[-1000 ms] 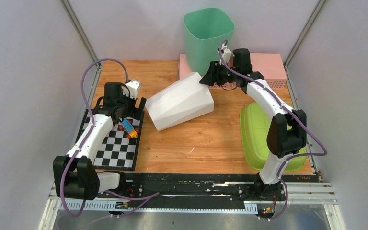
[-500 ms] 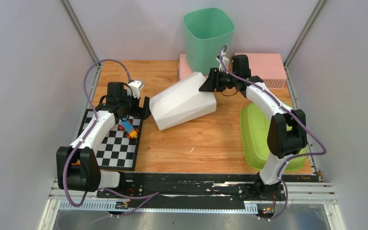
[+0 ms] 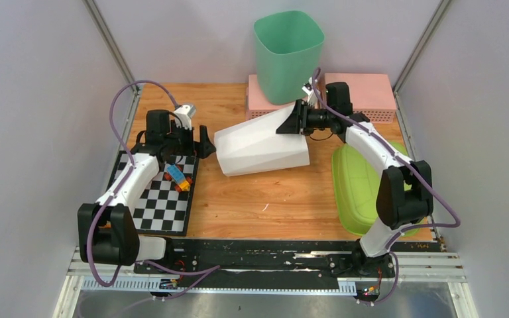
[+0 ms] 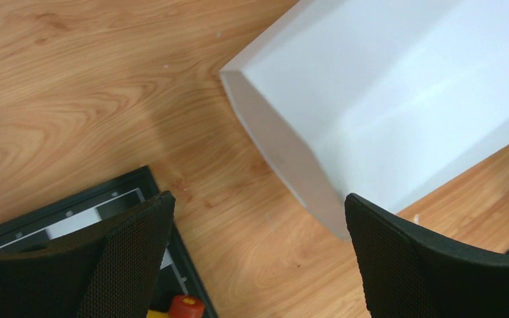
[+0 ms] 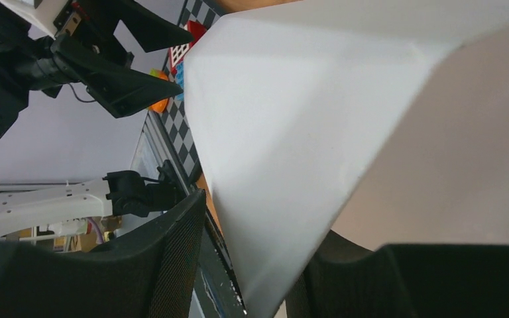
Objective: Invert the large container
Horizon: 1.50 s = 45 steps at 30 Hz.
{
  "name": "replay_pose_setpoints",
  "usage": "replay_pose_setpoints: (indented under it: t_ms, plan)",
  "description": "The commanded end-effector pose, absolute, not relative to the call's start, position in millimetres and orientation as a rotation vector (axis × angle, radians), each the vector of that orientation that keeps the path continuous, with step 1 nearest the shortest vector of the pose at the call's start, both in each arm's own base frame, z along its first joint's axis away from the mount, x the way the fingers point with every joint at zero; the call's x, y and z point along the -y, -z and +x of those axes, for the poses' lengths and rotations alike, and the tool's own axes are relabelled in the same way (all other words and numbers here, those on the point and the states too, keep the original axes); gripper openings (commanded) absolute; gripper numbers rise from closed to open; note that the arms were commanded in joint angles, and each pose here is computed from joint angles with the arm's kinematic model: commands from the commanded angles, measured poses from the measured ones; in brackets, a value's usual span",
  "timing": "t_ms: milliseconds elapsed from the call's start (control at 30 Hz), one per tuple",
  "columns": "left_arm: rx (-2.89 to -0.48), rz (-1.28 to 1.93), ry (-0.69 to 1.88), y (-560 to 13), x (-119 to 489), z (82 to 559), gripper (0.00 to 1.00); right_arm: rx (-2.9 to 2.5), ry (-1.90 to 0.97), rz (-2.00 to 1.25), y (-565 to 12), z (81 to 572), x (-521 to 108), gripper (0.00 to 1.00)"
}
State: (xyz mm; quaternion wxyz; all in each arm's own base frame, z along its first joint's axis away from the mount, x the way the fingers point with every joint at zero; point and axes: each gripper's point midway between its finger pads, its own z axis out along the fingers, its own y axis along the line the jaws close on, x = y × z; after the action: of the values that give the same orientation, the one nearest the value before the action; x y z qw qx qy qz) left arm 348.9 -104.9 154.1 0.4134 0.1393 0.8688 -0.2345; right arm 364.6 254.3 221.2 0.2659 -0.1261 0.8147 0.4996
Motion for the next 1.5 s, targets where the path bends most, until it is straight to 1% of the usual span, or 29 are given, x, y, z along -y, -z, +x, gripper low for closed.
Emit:
replay_pose_setpoints:
  t_ms: [0, 200, 400, 567, 767, 933, 1200, 1467]
  plan:
    - [-2.124, 0.346, 0.77, -171, 130, 354, 1.0, -2.149, -1.422, -0.397, -240, 344, -260, 0.46]
    - [-2.151, 0.336, 0.828, -162, 135, 352, 1.0, -2.178, -1.382, -0.398, -228, 344, -254, 0.43]
    - [-2.123, 0.324, 0.955, -169, 146, 347, 1.0, -2.219, -1.29, -0.403, -211, 348, -244, 0.41]
    - [-2.11, 0.322, 1.095, -175, 159, 343, 0.97, -2.216, -1.241, -0.435, -215, 348, -237, 0.44]
    - [-2.091, 0.303, 1.149, -184, 164, 342, 0.95, -2.19, -1.222, -0.427, -228, 349, -230, 0.45]
    - [-2.04, 0.288, 1.185, -203, 167, 343, 0.94, -2.21, -1.224, -0.425, -221, 348, -230, 0.43]
    - [-1.961, 0.266, 1.252, -236, 173, 343, 0.94, -2.223, -1.255, -0.427, -216, 346, -232, 0.36]
    - [-1.905, 0.232, 1.325, -256, 178, 342, 0.94, -2.229, -1.287, -0.442, -212, 343, -234, 0.33]
